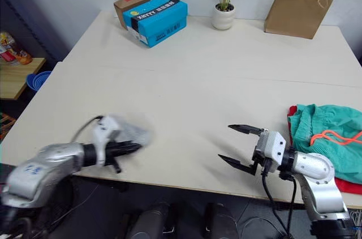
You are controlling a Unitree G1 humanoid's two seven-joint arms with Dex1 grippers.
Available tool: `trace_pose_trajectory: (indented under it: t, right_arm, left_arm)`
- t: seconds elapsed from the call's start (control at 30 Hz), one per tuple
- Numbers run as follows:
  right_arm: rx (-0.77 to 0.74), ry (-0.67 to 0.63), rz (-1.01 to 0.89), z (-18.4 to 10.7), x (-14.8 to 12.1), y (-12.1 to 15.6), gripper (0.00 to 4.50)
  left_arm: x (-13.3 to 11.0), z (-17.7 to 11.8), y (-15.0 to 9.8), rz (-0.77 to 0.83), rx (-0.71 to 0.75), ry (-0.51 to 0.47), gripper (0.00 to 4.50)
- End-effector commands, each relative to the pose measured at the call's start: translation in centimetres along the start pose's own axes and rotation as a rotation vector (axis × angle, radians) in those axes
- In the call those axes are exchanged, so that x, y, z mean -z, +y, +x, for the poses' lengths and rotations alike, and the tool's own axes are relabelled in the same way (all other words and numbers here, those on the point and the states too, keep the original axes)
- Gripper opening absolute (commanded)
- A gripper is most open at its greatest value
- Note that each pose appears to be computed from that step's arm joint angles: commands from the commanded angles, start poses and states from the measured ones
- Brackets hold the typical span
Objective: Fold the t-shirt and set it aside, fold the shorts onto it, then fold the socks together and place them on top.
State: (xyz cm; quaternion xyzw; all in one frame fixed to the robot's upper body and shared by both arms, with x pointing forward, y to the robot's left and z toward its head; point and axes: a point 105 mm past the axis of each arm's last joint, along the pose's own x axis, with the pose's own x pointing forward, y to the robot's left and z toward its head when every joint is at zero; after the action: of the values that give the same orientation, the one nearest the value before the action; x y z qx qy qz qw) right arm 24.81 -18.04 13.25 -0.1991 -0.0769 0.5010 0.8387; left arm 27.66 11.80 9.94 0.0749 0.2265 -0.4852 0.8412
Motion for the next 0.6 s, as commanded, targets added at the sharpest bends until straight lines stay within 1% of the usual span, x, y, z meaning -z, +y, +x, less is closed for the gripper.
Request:
trace_pose_trajectory:
  t: [0.03, 0.1, 0.2, 0.27, 0.37, 0.43, 0.47, 0.57, 0.6]
  right_arm:
    - [0.057, 0.013, -0.034, -1.4, -0.6, -0.3, 4.5]
    - [0.067, 0.036, -0.03, -1.9, -0.4, 0.0, 4.5]
    - [0.079, 0.064, -0.023, -2.4, -0.2, 0.5, 4.5]
    - [0.098, 0.071, -0.019, -2.6, -0.2, 0.6, 4.5]
    - [0.12, 0.08, 0.02, -2.9, 0.1, 0.9, 4.5]
    - [0.108, 0.089, 0.032, -2.8, 0.3, 1.5, 4.5]
    - [0.109, 0.089, 0.032, -2.6, 0.3, 1.6, 4.5]
    - [0.13, 0.082, 0.026, -2.4, 0.2, 1.4, 4.5]
    - [0.143, 0.082, 0.022, -2.4, 0.1, 1.1, 4.5]
  left_arm:
    - [-1.7, 3.8, -0.3, 0.064, 0.095, 0.0, 0.01]
    - [-3.3, 5.9, -0.8, 0.091, 0.137, -0.029, 0.01]
    - [-4.7, 7.9, -1.8, 0.121, 0.19, -0.042, 0.01]
    - [-5.1, 8.7, -2.4, 0.135, 0.218, -0.045, 0.01]
    - [-5.4, 9.1, -3.5, 0.138, 0.265, -0.05, 0.01]
    - [-5.5, 9.1, -4.1, 0.139, 0.289, -0.059, 0.63]
    - [-5.6, 9.0, -4.4, 0.136, 0.307, -0.071, 0.83]
    - [-5.8, 8.8, -4.7, 0.148, 0.327, -0.093, 1.78]
    - [-6.1, 8.5, -4.7, 0.174, 0.34, -0.116, 2.1]
